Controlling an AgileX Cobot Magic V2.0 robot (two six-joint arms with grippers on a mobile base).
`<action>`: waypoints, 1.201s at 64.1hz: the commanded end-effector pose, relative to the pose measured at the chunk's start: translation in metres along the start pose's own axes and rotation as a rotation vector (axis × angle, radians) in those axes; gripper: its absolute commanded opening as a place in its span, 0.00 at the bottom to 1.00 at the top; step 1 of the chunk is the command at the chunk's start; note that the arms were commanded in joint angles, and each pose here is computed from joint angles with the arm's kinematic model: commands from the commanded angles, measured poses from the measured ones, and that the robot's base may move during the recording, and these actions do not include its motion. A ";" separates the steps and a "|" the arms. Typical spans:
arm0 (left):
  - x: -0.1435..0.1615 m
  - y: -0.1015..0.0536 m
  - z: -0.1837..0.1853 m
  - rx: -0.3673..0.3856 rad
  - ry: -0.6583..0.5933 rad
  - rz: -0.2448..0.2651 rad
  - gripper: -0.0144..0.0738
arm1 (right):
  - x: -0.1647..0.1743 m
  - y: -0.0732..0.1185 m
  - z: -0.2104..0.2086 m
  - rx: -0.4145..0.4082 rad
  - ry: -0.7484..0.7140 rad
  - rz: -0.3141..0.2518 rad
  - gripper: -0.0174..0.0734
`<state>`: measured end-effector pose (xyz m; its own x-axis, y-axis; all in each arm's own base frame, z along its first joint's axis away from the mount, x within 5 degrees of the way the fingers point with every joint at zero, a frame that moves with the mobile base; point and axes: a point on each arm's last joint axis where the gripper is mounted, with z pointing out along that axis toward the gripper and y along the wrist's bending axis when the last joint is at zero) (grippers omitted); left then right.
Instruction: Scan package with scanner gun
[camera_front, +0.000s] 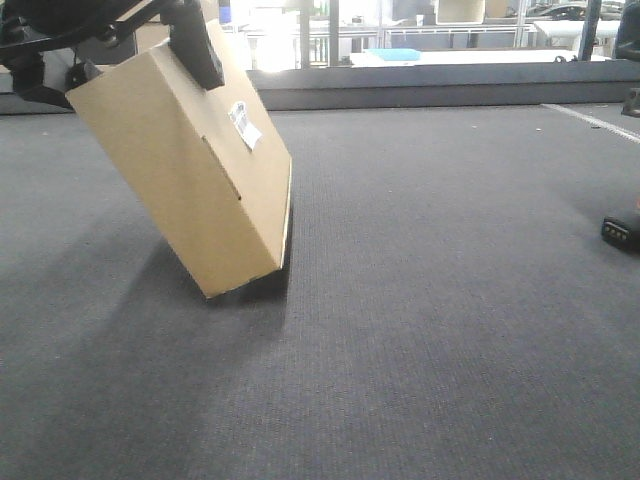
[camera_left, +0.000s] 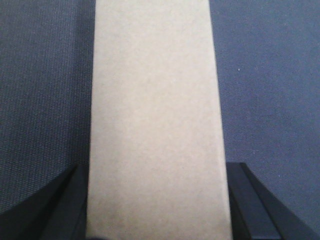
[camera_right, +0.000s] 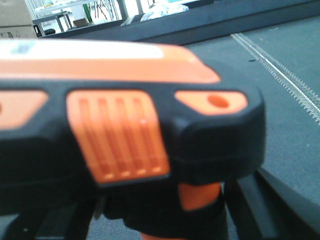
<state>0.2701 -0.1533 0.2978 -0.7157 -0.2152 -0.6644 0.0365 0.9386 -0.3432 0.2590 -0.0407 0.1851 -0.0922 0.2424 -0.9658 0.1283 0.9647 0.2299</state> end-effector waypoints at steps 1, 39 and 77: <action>-0.001 -0.004 -0.002 0.023 -0.021 0.009 0.04 | -0.005 -0.001 0.001 -0.002 -0.045 0.004 0.65; -0.001 -0.004 -0.002 0.023 -0.021 0.009 0.04 | -0.009 0.000 0.001 -0.011 -0.081 -0.015 0.03; -0.001 0.002 -0.022 -0.021 0.014 -0.027 0.04 | -0.057 0.024 -0.037 0.228 -0.210 -0.406 0.02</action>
<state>0.2605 -0.1448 0.3023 -0.7418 -0.2161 -0.6349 -0.0098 0.9500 -0.3120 0.2376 -0.0288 0.2351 -0.0179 -0.0873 -0.9960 0.2583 0.9620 -0.0889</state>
